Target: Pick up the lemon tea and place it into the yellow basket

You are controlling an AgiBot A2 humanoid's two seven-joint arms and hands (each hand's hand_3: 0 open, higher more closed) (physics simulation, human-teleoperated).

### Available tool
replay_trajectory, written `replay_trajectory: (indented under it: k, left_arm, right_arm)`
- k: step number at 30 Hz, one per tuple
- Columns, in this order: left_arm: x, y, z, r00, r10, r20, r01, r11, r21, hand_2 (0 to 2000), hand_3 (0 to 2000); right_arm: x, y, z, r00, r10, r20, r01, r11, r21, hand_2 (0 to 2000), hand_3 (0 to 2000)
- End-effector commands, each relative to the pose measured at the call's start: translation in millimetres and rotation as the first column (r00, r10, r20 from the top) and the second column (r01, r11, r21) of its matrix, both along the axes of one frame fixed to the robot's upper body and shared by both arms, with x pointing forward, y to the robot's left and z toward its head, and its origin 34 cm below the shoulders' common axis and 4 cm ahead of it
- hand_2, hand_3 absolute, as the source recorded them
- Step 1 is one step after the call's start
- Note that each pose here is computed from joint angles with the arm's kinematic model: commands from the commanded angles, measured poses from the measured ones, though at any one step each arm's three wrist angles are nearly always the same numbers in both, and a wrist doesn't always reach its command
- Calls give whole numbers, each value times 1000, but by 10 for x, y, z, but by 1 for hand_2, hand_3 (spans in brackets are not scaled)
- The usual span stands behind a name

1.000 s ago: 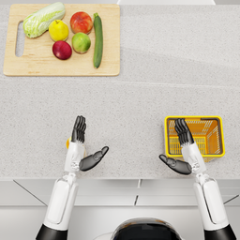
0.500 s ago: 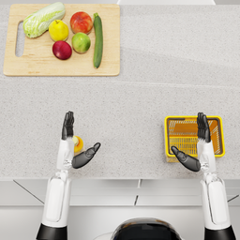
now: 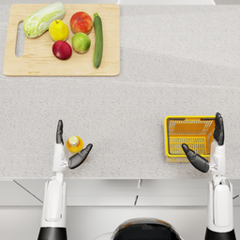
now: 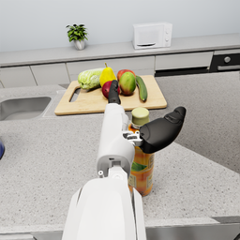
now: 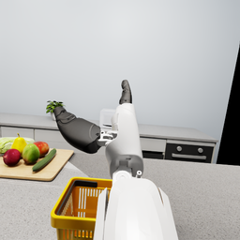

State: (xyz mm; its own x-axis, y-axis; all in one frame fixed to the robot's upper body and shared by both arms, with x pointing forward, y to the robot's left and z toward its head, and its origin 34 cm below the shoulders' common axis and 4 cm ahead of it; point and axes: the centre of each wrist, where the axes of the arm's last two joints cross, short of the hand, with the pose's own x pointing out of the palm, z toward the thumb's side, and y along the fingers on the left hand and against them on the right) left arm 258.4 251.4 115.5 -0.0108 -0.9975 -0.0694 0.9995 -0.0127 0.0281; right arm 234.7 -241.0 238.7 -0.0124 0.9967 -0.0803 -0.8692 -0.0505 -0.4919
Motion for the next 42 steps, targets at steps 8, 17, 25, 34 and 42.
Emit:
replay_trajectory:
  k: [8,17,25,34,42]
  left_arm:
    - [288,53,-689,958,61,-281,-72,997,-27,0,0]
    - [256,30,-259,993,58,-106,-65,995,-70,2000,2000]
    - [237,-393,917,935,-139,326,162,986,-43,2000,2000]
    - [155,-1433,1434,769,-404,496,473,881,-16,2000,2000]
    - [-65,-1986,1255,670,-613,419,655,753,55,2000,2000]
  right_arm:
    - [1,121,-229,995,44,-89,-44,999,4,0,0]
    - [14,244,-339,988,84,-130,-83,996,16,0,0]
    - [49,958,-500,927,321,-192,-321,947,33,0,0]
    - [278,1406,-312,918,373,-134,-376,927,4,0,0]
    - [332,1548,-211,931,352,-97,-360,929,-88,0,0]
